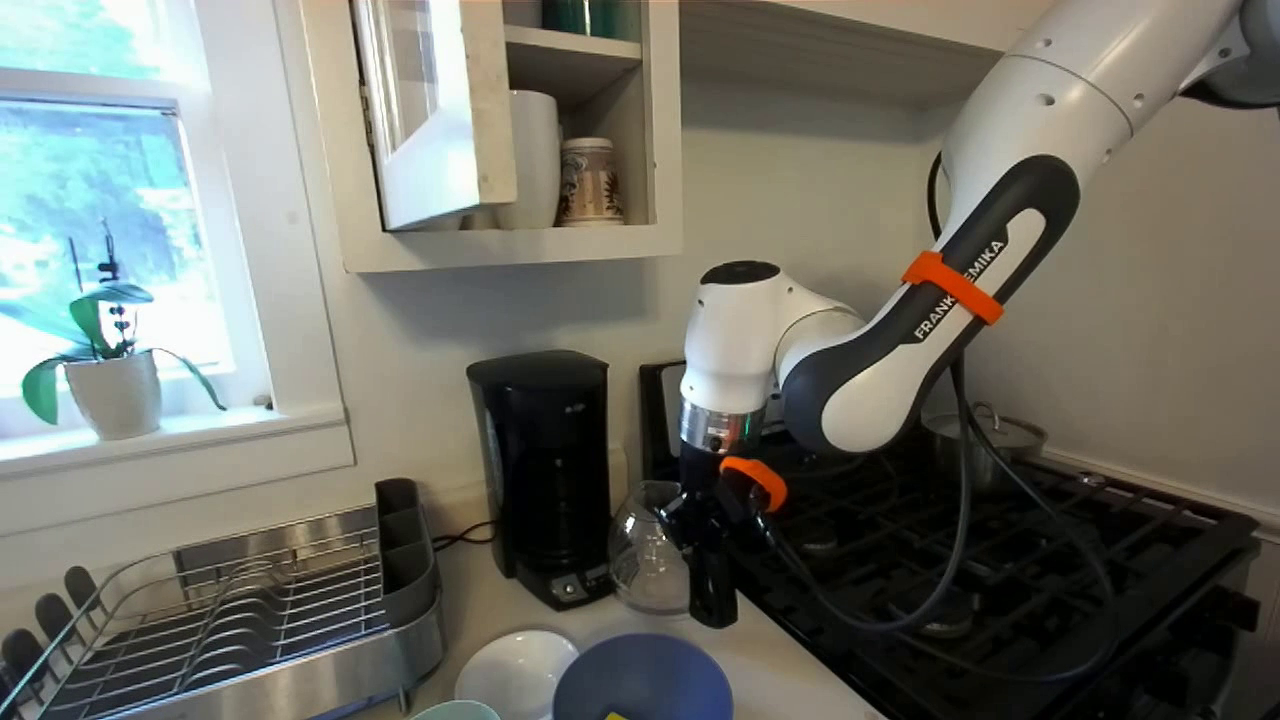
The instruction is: Put the clear kettle on the drip tray of the coffee machine
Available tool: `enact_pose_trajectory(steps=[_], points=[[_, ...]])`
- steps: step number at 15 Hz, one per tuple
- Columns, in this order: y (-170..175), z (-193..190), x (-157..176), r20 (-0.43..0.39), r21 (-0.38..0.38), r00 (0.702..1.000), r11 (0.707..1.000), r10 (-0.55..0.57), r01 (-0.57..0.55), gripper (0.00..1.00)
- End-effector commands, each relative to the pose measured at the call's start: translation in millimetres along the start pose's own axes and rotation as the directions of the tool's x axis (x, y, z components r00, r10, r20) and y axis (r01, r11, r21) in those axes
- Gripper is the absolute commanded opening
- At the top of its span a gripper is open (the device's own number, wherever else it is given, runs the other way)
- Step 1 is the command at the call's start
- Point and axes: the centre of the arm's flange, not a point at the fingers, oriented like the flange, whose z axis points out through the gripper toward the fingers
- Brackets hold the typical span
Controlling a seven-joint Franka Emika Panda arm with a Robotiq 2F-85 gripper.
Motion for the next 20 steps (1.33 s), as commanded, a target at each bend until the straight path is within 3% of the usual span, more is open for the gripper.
enact_pose_trajectory(steps=[1,9,20], points=[[-1.4,-28.7,12.0,-0.083,0.044,0.996,0.999,0.014,-0.01,0.08],[-15.0,-40.3,35.2,-0.066,0.061,0.997,0.997,-0.037,0.041,0.08],[-44.1,-21.6,100.3,0.004,0.03,0.999,0.998,-0.048,0.048,0.08]])
